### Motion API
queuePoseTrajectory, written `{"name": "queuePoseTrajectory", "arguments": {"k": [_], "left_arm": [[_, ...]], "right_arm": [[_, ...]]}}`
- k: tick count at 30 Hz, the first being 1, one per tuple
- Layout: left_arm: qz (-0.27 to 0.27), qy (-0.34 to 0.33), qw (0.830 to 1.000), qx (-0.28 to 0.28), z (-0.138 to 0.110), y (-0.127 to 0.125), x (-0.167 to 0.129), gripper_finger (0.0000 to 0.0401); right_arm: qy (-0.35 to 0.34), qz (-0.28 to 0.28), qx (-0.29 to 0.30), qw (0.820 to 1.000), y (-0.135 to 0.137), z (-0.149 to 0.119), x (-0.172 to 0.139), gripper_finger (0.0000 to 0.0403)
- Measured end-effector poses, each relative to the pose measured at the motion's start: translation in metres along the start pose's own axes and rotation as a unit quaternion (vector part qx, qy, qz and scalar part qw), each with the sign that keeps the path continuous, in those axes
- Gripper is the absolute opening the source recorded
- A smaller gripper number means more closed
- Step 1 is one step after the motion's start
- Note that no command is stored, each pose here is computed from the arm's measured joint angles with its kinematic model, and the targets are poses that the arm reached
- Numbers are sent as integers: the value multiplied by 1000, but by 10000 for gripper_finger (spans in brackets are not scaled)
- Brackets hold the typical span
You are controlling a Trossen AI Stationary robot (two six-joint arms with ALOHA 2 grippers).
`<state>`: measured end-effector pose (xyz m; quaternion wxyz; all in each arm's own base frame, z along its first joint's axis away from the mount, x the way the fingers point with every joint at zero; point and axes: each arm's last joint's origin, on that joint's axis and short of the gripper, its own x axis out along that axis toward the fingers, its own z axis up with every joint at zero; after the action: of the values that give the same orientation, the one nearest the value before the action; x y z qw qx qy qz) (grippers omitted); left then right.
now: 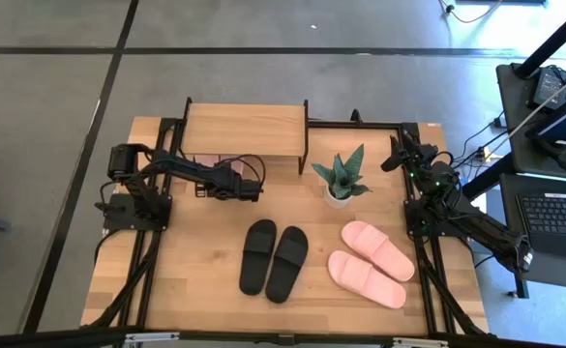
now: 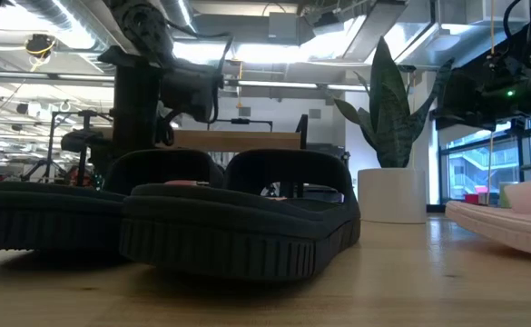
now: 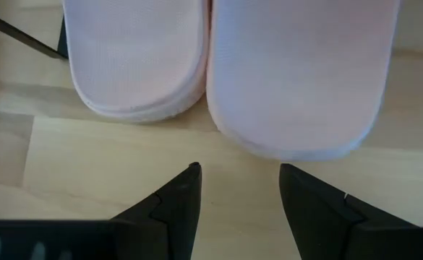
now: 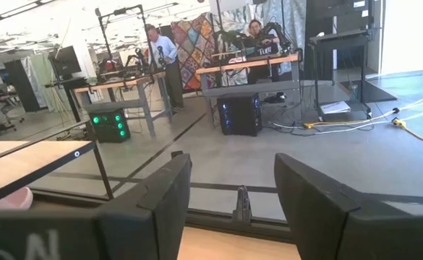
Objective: Pick and place slides into the shelf
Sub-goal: Put the pink slipper under the shelf
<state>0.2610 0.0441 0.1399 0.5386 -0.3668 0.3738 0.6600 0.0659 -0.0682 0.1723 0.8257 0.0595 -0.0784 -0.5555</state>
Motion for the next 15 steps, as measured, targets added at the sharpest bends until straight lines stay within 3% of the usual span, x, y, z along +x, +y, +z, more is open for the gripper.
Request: {"name": "queuePoseTrajectory", "arguments": {"k": [5, 15], "left_arm": [[1, 5, 1000, -29, 4, -1, 2, 176], [1, 0, 1000, -26, 3, 0, 1, 176]], "right_arm": [[0, 0, 0, 1000, 0, 0, 0, 200], [0, 0, 0, 1000, 0, 0, 0, 200]]}}
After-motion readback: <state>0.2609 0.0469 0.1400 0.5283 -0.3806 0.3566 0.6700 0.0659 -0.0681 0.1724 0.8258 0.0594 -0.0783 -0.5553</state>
